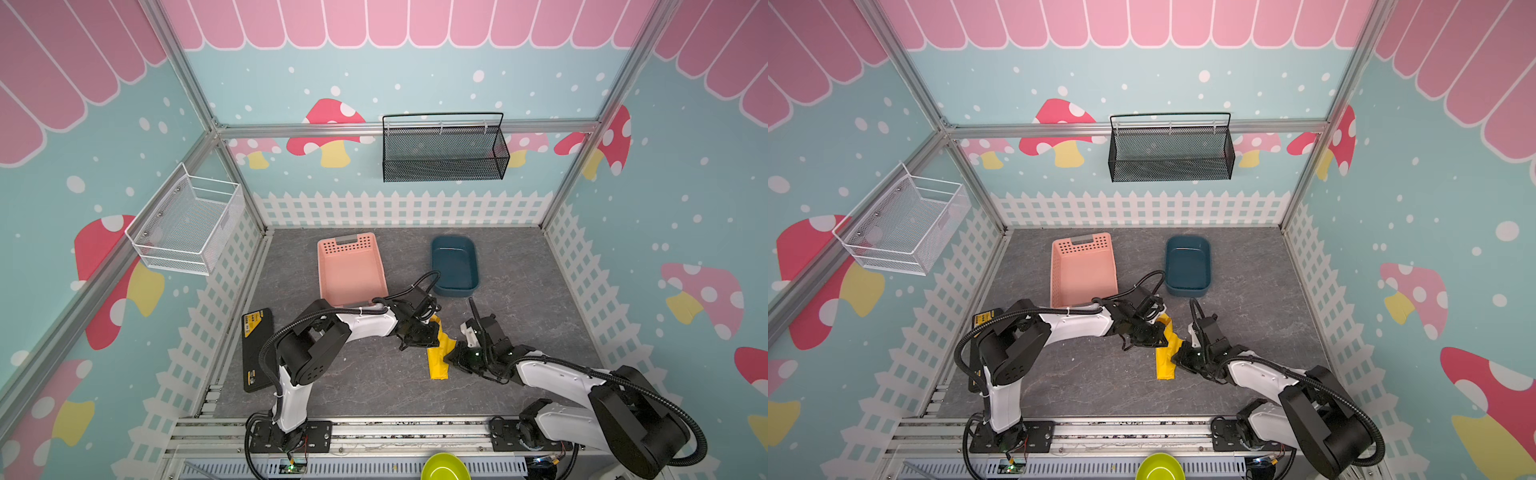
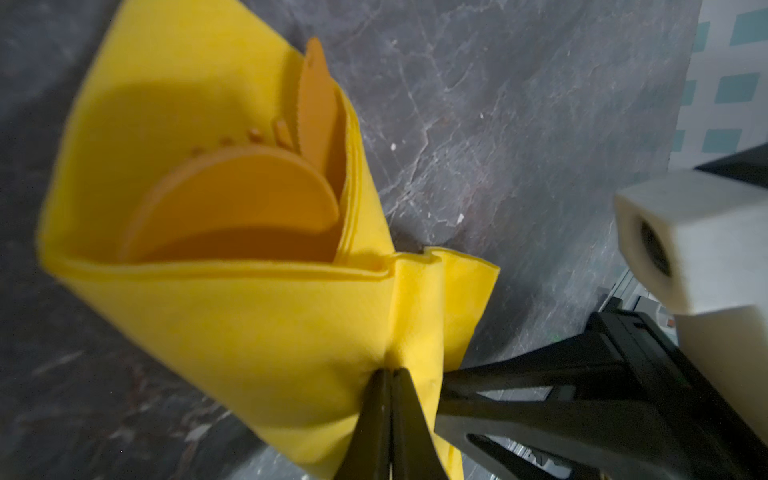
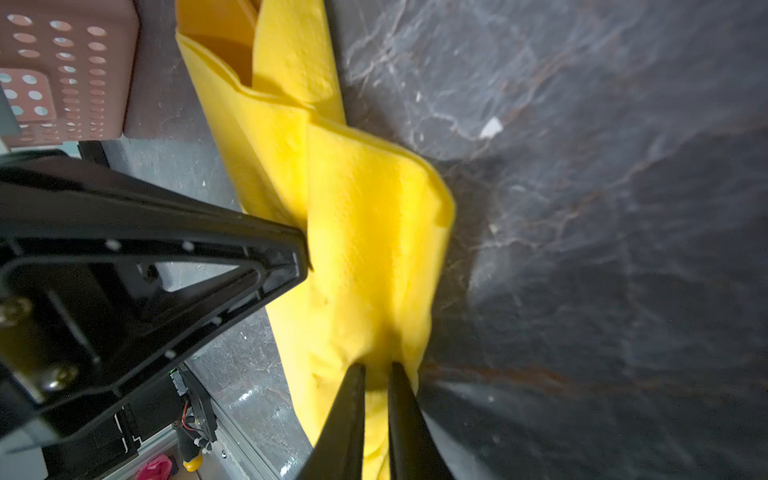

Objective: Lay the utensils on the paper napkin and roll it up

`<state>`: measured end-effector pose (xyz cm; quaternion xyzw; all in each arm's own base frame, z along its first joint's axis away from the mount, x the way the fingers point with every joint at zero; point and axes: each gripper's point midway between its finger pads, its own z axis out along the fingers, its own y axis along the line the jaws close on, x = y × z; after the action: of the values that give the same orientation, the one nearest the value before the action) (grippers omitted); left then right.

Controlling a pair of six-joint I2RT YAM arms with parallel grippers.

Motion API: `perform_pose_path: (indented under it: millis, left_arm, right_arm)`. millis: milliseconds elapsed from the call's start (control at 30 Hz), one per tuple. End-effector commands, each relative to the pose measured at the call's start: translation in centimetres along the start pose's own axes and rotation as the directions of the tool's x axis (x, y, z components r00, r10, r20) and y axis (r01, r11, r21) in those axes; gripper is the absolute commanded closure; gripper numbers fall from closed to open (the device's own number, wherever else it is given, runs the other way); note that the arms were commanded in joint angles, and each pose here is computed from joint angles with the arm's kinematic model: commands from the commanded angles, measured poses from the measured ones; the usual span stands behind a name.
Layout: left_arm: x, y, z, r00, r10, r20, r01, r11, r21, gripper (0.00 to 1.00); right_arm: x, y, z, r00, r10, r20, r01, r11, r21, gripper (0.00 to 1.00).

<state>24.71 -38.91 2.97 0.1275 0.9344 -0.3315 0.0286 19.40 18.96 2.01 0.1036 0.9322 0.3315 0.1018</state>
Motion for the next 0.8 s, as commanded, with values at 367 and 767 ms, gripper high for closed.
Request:
perform_pose_path:
  millis: [367,767]
  left_arm:
    - [1.2,2.9,0.9,0.998,-0.035,-0.055,0.030,0.995,-0.090,0.93]
    - [1.2,2.9,0.8,0.998,-0.035,-0.052,0.030,0.996,-0.089,0.93]
  right_arm:
    - [-2.3,2.9,-2.7,0.996,-0.060,0.062,0.058,0.998,0.026,0.84]
    - [-3.8,4.2,0.4,0.994,-0.107,0.002,0.107,0.994,0.008,0.89]
